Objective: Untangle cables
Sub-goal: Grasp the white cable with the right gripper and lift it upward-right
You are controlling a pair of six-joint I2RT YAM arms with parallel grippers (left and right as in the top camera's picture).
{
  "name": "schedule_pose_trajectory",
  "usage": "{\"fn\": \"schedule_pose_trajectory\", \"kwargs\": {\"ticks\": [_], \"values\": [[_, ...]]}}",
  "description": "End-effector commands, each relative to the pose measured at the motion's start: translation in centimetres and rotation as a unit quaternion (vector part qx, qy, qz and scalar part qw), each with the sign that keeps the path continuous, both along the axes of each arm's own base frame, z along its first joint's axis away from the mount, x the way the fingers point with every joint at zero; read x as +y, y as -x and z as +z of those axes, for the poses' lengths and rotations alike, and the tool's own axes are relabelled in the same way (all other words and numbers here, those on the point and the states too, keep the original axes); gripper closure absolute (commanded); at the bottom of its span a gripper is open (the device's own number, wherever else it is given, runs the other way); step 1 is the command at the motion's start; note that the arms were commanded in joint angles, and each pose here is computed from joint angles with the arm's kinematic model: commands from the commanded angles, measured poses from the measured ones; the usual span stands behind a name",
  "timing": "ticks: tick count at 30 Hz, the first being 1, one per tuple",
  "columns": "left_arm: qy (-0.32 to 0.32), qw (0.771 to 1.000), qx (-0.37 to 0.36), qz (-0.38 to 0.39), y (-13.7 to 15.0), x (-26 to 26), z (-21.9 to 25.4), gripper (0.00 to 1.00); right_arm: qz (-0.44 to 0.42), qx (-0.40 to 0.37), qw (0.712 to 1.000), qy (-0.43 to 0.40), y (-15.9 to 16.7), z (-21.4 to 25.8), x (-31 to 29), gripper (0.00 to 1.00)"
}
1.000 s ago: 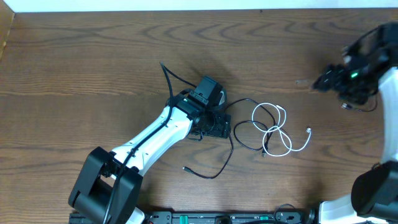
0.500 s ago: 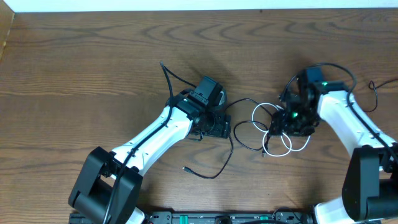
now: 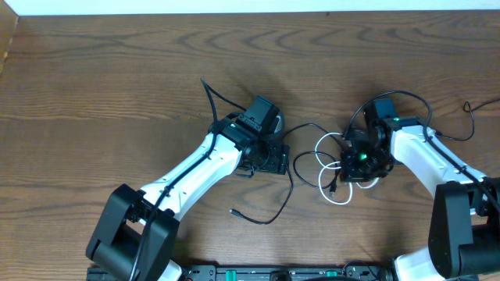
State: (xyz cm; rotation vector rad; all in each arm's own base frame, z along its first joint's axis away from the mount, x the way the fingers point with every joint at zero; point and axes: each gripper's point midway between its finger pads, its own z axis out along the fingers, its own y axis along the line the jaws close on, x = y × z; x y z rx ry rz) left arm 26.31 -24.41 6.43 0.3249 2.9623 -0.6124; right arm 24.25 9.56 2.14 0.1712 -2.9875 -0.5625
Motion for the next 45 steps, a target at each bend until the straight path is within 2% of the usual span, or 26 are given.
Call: {"fn": "schedule_pose_trajectory", "kwargs": {"ticks": [1, 5, 8, 16, 21, 25, 31, 34, 37, 41, 45], "values": [[-0.005, 1.0, -0.004, 0.004, -0.3, 0.3, 0.0, 0.27, 0.054, -0.035, 0.984, -0.164, -1.3, 4.7, 4.9, 0.99], [-0.005, 1.0, -0.004, 0.004, -0.3, 0.3, 0.0, 0.27, 0.075, -0.089, 0.955, -0.271, -4.3, 11.3, 7.9, 0.99], [-0.007, 1.0, -0.002, 0.004, -0.2, 0.3, 0.0, 0.27, 0.091, -0.143, 0.934, -0.315, -6.7, 16.2, 9.1, 0.99], [-0.009, 1.0, 0.002, 0.004, -0.1, 0.5, -0.1, 0.27, 0.127, -0.289, 0.891, -0.326, -10.7, 27.1, 9.8, 0.99], [-0.009, 1.0, 0.002, 0.004, -0.1, 0.5, -0.1, 0.27, 0.145, -0.362, 0.862, -0.324, -10.7, 33.0, 9.7, 0.99], [-0.009, 1.0, 0.002, 0.004, -0.1, 0.5, -0.1, 0.27, 0.164, -0.42, 0.832, -0.323, -9.1, 37.2, 9.6, 0.99], [-0.009, 1.0, 0.002, 0.004, -0.1, 0.5, -0.1, 0.27, 0.184, -0.488, 0.793, -0.316, -7.2, 41.0, 9.3, 0.99], [-0.008, 1.0, -0.001, 0.003, -0.1, 0.4, 0.0, 0.27, 0.175, -0.506, 0.793, -0.291, -7.0, 41.6, 8.7, 0.99], [0.001, 1.0, -0.019, 0.0, -0.7, 0.5, 0.9, 0.27, 0.147, -0.505, 0.812, -0.252, -7.4, 40.9, 7.6, 0.99], [0.026, 0.998, -0.06, 0.012, -1.8, 1.0, 3.7, 0.27, 0.125, -0.49, 0.834, -0.223, -7.8, 39.6, 6.8, 0.99], [0.053, 0.993, -0.107, 0.019, -2.4, 1.5, 7.2, 0.27, 0.124, -0.487, 0.836, -0.221, -7.8, 39.5, 6.8, 0.99]]}}
